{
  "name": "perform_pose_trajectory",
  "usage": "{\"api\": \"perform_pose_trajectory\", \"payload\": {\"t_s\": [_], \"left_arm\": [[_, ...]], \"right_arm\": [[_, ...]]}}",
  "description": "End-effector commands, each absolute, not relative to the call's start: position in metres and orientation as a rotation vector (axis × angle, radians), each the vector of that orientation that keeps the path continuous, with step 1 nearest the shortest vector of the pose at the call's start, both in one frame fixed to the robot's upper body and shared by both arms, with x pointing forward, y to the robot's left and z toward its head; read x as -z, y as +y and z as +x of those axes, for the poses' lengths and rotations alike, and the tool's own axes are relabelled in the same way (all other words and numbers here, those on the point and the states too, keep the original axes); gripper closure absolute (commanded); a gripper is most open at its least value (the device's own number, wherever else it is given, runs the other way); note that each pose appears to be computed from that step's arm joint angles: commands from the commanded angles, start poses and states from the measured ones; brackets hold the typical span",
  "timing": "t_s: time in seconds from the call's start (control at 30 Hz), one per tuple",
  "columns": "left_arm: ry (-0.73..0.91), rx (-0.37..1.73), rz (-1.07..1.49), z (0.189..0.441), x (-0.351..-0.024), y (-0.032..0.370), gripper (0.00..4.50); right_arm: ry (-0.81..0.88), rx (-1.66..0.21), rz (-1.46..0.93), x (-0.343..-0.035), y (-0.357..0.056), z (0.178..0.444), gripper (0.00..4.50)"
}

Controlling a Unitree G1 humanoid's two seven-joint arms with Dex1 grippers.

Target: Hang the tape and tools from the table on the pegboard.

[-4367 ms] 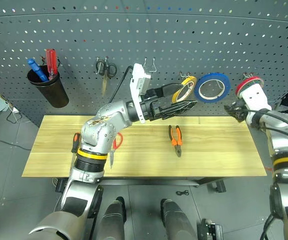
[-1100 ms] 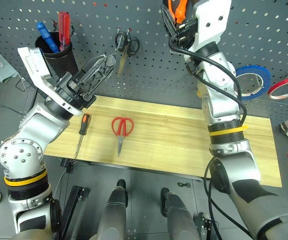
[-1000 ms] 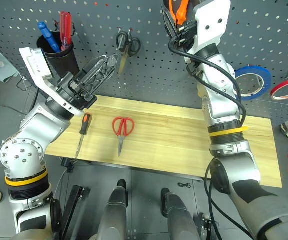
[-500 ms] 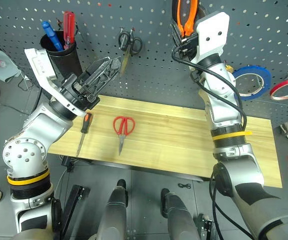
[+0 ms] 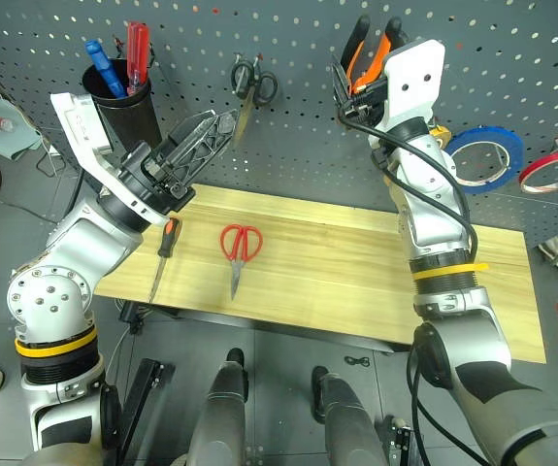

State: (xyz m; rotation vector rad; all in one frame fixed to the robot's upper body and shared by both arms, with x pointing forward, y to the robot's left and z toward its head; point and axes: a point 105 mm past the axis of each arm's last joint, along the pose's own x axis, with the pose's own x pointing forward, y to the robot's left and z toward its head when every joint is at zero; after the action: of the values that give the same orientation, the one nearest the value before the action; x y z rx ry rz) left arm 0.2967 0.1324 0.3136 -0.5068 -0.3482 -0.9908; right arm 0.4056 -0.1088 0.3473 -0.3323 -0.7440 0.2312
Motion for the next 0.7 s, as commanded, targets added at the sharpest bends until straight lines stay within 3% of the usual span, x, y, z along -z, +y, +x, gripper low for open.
{"api": "perform_pose_trajectory", "payload": {"t_s": [0.03, 0.33, 0.47, 0.7], "left_arm": [[-0.372, 1.005, -0.479, 0.291, -0.318, 0.131, 0.0], [-0.195, 0.873, -0.344, 0.305, -0.267, 0.139, 0.0], [-0.019, 0.707, -0.186, 0.317, -0.213, 0.144, 0.0], [0.205, 0.304, 0.014, 0.333, -0.132, 0.151, 0.0]], "right_arm": [[-0.739, -0.243, -0.33, -0.35, -0.125, 0.391, 0.04], [-0.529, -0.483, -0.34, -0.311, -0.125, 0.353, 0.04], [-0.41, -0.656, -0.331, -0.287, -0.116, 0.332, 0.04], [-0.041, -1.119, -0.223, -0.224, -0.093, 0.288, 0.04]]}}
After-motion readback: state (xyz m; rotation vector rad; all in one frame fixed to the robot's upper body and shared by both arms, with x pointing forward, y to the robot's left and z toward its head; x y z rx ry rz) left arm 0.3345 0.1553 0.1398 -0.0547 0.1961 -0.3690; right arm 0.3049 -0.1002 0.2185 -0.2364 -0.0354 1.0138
